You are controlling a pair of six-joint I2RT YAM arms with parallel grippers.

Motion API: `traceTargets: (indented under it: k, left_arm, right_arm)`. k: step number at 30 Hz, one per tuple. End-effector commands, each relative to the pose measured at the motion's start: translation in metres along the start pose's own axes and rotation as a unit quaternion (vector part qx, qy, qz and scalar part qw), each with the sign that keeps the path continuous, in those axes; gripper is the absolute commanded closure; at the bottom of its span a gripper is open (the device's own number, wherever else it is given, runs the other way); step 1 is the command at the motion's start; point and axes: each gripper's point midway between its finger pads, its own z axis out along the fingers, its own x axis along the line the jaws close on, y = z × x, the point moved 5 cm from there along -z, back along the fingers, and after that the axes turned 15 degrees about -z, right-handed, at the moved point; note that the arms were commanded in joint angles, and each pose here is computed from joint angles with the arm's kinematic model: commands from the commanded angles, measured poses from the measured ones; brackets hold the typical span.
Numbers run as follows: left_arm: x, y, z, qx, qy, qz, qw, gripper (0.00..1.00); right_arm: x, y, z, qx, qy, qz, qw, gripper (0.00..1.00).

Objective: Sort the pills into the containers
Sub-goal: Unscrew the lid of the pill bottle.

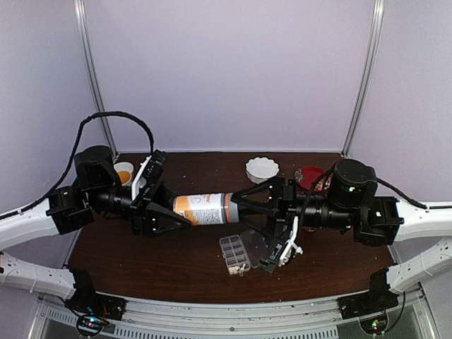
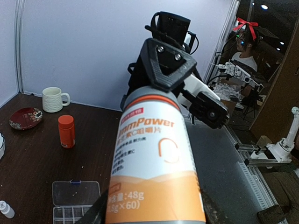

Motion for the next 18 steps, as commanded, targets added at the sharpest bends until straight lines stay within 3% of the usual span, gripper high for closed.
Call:
traceTargets:
  k: [1, 3, 5, 10, 13, 18]
  left_arm:
    - [-0.029, 0.01, -0.017, -0.018, -0.059, 0.048, 0.997, 1.0]
    - [-0.028, 0.013, -0.015, -0.026, -0.064, 0.049, 0.996, 1.0]
    - [-0.027, 0.014, -0.013, -0.028, -0.067, 0.049, 0.996, 1.0]
    - [-0.026, 0.016, -0.011, -0.028, -0.067, 0.058, 0.996, 1.0]
    - [-0.028, 0.018, -0.015, -0.043, -0.056, 0.079, 0.994, 1.0]
    - [-0.027, 0.021, -0.021, -0.072, -0.028, 0.12, 0.99, 1.0]
  right_arm:
    - [-0.019, -0.032, -0.025, 0.085, -0.01, 0.005, 0.996, 0.32]
    - [-0.022, -0.032, -0.024, 0.079, -0.013, 0.029, 0.996, 0.22]
    - [-0.032, -0.034, -0.024, 0.073, -0.03, 0.103, 0.992, 0.02]
    - [-0.037, -0.033, -0.03, 0.056, -0.019, 0.219, 0.974, 0.0]
    - [-0.031, -0.027, -0.035, 0.044, -0.002, 0.312, 0.949, 0.0]
    - [-0.028, -0.03, -0.038, 0.069, 0.05, 0.515, 0.853, 0.0]
